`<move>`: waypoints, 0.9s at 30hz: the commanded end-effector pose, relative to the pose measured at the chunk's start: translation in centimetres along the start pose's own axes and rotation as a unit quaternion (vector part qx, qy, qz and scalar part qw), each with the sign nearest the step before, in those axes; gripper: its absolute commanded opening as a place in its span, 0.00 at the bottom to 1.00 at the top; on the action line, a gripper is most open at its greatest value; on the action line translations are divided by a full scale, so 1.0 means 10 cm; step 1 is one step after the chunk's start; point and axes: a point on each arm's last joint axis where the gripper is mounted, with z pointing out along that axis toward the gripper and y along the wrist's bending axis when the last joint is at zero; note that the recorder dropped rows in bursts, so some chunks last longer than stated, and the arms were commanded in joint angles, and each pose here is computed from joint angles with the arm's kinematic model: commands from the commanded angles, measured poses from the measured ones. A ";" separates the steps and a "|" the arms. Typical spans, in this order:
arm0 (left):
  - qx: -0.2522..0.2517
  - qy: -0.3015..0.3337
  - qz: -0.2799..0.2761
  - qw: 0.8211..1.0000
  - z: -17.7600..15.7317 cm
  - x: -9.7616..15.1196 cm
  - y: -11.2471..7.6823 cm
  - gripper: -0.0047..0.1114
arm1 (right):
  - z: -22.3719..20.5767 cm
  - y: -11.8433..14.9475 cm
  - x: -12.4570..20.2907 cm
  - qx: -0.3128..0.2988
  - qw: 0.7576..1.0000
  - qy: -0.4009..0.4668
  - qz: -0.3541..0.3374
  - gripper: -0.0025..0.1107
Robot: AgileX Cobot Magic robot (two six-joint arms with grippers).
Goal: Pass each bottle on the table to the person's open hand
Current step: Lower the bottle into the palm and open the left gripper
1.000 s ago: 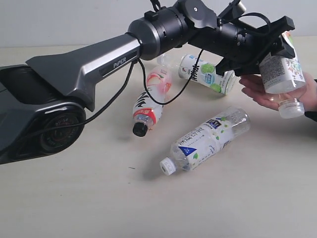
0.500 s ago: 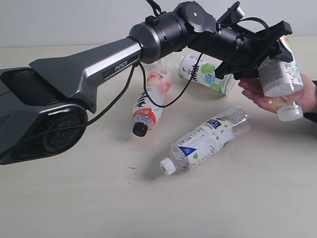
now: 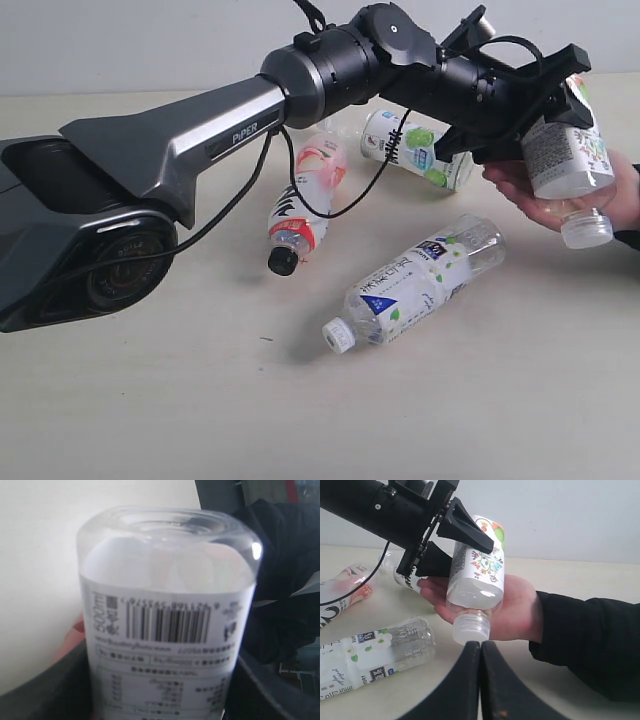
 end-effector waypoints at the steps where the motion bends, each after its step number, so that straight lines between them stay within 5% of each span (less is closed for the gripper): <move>1: 0.005 0.007 0.002 1.000 -0.02 0.01 -0.04 0.51 | 0.00 0.00 0.01 -0.001 1.000 -0.004 -0.002 0.02; 11: 0.005 0.008 0.002 1.000 -0.02 0.01 -0.04 0.51 | 0.00 0.00 0.01 -0.001 1.000 -0.004 -0.002 0.02; 17: 0.005 0.013 0.017 1.000 -0.02 0.02 -0.04 0.71 | 0.00 0.00 0.01 -0.001 1.000 -0.004 -0.002 0.02; 27: 0.004 0.018 0.040 0.999 -0.02 0.03 -0.04 0.73 | 0.00 0.00 0.01 -0.001 1.000 -0.004 -0.002 0.02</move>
